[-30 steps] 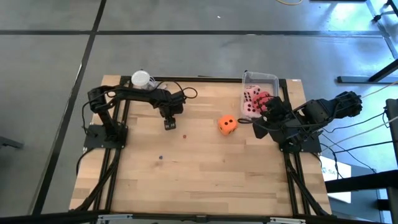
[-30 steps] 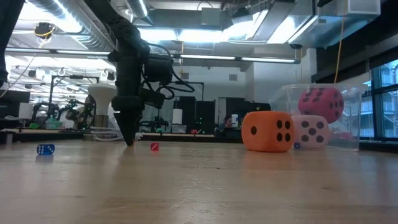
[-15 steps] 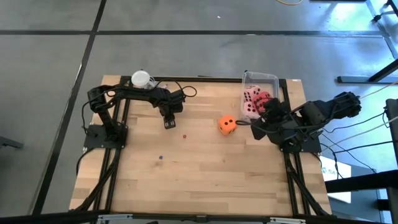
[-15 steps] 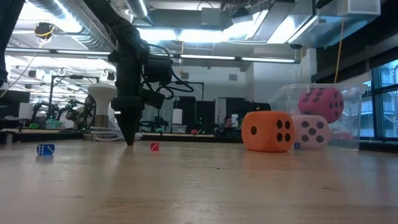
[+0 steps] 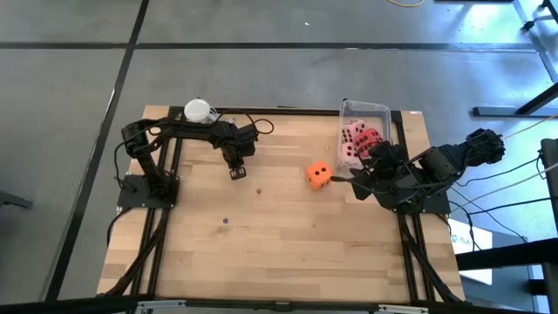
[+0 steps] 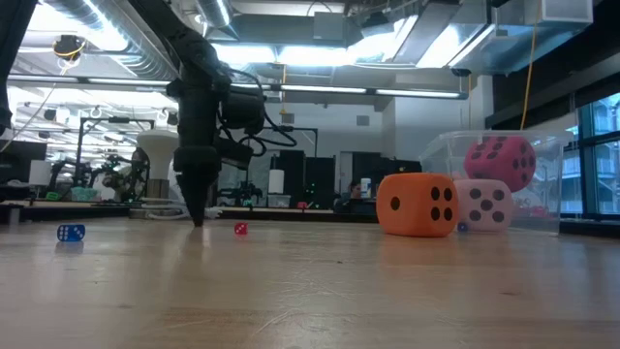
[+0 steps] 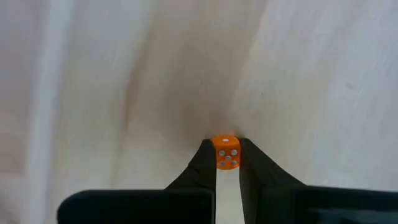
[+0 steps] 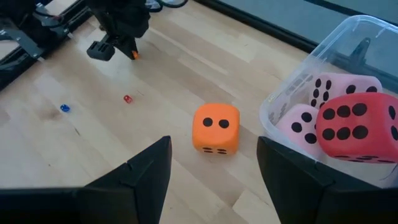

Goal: Pick & Place Dice
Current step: Put the small orange die into the container

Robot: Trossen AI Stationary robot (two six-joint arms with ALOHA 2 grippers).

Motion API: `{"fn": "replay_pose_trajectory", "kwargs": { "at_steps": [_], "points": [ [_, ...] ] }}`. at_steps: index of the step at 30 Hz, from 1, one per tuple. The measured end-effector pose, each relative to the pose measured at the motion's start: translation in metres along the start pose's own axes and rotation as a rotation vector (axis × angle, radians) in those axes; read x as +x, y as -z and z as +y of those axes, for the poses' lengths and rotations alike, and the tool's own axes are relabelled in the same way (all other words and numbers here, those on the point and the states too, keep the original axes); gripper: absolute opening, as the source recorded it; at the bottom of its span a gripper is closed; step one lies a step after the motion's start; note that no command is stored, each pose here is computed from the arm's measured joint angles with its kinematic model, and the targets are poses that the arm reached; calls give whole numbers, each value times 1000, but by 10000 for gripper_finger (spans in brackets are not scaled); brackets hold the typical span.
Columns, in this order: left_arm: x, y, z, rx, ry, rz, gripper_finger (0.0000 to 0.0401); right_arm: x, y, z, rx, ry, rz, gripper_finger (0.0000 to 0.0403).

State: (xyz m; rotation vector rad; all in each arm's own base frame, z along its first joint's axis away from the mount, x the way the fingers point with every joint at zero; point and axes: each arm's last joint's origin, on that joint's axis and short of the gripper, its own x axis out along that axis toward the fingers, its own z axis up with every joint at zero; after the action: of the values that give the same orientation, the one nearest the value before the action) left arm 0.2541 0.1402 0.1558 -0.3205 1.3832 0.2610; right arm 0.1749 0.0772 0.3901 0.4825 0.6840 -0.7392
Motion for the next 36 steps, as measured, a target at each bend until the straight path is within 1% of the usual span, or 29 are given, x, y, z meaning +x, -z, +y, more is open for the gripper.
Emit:
{"fn": "replay_pose_trajectory", "kwargs": {
  "at_steps": [3,10,15,17,19,22,24,27,29,33,34,36],
  "points": [
    [-5,2,-3,-33,60,-14,11,-1,1,1,-10,-7,-1,234],
    [-35,-4,-10,-134,233,-201,10,-4,3,1,-34,-10,-46,234],
    [-77,-11,-16,-187,346,-471,10,-6,5,3,-57,-21,-55,234],
    [-100,-16,-20,-209,425,-640,10,-7,5,5,-82,-41,-67,234],
    [-121,-18,-26,-225,524,-793,10,-8,3,11,-125,-79,-112,234],
    [-147,-21,-35,-243,698,-969,10,-11,-3,23,-233,-140,-214,231],
    [-160,-24,-42,-248,823,-1056,10,-11,-6,34,-362,-170,-273,226],
    [-174,-26,-50,-233,986,-1116,10,-5,-9,54,-588,-171,-356,216],
    [-181,-27,-56,-225,1058,-1148,10,0,-11,66,-698,-110,-432,208],
    [-193,-25,-67,-189,1160,-1216,10,10,-17,86,-864,68,-558,195],
    [-195,-24,-70,-180,1175,-1225,10,13,-19,90,-886,106,-578,193],
    [-197,-24,-75,-164,1189,-1239,10,18,-24,97,-880,142,-608,191]
  ]
}}
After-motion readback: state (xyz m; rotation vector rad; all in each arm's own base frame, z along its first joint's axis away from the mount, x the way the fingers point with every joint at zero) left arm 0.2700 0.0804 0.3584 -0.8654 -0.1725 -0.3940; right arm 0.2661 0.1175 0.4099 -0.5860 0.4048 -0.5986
